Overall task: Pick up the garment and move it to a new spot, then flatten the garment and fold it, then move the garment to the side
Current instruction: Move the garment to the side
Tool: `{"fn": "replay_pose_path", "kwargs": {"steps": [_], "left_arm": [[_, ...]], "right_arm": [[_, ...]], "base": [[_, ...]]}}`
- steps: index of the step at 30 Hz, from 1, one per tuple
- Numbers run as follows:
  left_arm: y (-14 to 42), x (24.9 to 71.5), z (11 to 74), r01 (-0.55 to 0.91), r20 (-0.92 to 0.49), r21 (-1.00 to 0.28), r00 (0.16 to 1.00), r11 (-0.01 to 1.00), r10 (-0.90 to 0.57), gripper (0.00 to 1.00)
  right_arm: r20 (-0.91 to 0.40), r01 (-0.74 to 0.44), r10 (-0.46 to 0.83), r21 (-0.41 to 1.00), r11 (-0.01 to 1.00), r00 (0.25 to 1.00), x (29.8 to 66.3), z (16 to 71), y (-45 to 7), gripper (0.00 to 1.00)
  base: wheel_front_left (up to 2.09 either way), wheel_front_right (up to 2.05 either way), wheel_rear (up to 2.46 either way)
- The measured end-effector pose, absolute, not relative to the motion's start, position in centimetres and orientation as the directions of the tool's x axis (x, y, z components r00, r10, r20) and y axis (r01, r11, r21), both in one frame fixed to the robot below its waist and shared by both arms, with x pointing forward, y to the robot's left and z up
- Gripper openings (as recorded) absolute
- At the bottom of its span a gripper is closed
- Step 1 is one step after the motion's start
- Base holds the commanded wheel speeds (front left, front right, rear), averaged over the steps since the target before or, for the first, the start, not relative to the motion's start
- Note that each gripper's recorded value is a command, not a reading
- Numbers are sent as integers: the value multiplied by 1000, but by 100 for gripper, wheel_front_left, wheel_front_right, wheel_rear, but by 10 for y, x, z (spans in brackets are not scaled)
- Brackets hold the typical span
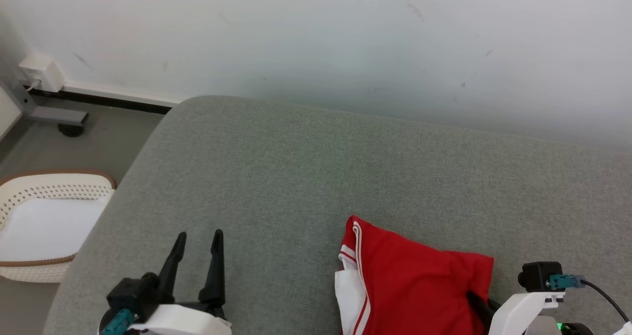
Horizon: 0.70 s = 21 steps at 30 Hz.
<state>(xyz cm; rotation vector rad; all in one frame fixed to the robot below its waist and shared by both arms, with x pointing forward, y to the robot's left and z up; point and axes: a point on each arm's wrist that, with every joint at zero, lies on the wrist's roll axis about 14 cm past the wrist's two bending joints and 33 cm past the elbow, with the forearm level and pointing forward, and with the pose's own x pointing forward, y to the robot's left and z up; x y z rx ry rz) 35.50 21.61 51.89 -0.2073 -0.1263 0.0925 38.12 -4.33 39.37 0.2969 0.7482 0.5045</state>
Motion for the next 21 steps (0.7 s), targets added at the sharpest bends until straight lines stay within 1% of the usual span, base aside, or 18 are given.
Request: {"fn": "replay_pose_path", "kwargs": {"steps": [3,6,10,16,18,19,21], "left_arm": [[214,356,520,-73,120,-211,988,975,100,100],[204,361,524,-39,131,-210,989,977,67,100],[180,372,531,43,153,-206,988,978,-11,100],[123,389,538,217,174,-197,968,956,-183,100],[101,395,540,278,181,-194,953,941,-244,100],[80,398,541,335,184,-192,936,923,-301,100],[59,401,542,390,186,-191,916,901,-356,100]], "right_arm": [[-543,-333,529,421,843,653,385,400,-46,0],[-487,-343,508,390,854,710,398,416,-54,0],[-395,-335,459,343,877,796,419,444,-74,0],[-312,-260,349,295,920,884,435,475,-122,0],[-299,-222,305,282,933,904,435,481,-141,0],[-285,-182,259,270,946,923,433,486,-162,0],[-268,-135,206,261,956,941,429,492,-184,0]], "base": [[0,0,0],[0,0,0],[0,0,0],[0,0,0],[0,0,0],[0,0,0],[0,0,0]]}}
